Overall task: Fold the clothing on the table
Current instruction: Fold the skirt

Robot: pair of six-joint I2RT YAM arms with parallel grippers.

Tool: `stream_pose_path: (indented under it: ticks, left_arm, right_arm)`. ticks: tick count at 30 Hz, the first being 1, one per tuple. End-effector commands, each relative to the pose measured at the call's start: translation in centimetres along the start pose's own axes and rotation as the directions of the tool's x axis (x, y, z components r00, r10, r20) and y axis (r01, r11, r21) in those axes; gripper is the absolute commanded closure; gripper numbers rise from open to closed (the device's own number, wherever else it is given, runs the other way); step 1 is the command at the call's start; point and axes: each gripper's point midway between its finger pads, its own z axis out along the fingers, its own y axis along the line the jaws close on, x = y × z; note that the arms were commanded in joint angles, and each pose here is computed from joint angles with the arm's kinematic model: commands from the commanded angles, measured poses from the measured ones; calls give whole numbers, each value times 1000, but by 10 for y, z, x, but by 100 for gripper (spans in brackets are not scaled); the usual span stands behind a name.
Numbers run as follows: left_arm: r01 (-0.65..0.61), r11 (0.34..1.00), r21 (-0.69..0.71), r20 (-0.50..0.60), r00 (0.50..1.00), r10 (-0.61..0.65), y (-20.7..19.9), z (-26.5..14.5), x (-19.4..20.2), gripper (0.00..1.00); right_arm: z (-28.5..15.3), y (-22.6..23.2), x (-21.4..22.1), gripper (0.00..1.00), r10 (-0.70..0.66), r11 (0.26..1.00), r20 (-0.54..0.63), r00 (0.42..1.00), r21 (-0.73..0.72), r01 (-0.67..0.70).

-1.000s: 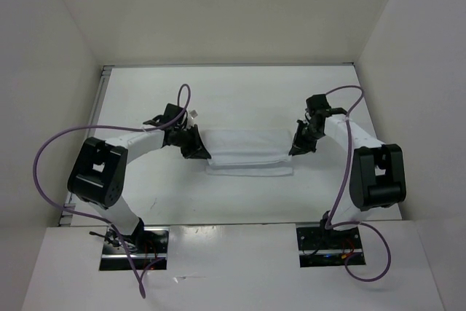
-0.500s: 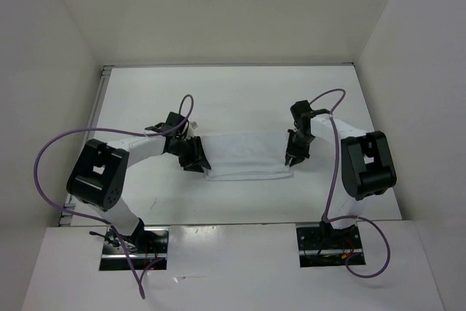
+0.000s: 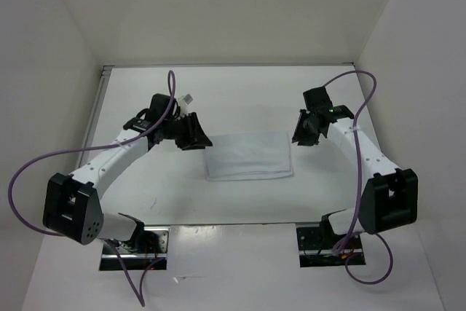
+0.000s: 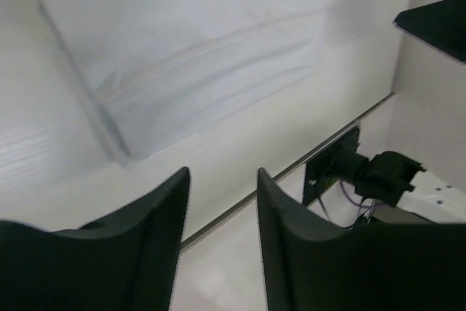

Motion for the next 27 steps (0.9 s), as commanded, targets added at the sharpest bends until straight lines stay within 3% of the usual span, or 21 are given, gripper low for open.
stream_pose_path:
  ticks: [1, 5, 8, 10, 14, 18, 27]
  left_arm:
    - [-22, 997, 76, 34, 999, 20, -25, -5, -18, 57]
    - [-50, 987, 153, 49, 998, 42, -44, 15, -39, 91]
    - [-44, 989, 144, 9, 999, 43, -41, 44, -45, 100]
    - [-38, 990, 136, -16, 999, 41, -40, 66, -52, 100]
    - [-18, 994, 110, -72, 997, 26, -30, 102, -53, 100]
    - [7, 999, 49, -102, 995, -2, -5, 133, -49, 100]
    - [58, 996, -72, -100, 993, -65, 29, 161, -43, 100]
  right_arm:
    - [-13, 28, -6, 71, 6, 991, 26, 1000, -133, -2]
    - [-17, 80, 14, 79, -73, 948, 28, 997, -307, 78]
    - [-16, 123, 41, 87, -172, 906, 8, 985, -391, 162]
    - [-15, 144, 50, 95, -211, 887, 7, 978, -418, 194]
    - [5, 169, 69, 99, -279, 874, -33, 960, -423, 240]
    - [36, 176, 71, 99, -285, 884, -64, 956, -402, 237]
    - [69, 186, 61, 100, -271, 910, -68, 960, -344, 233]
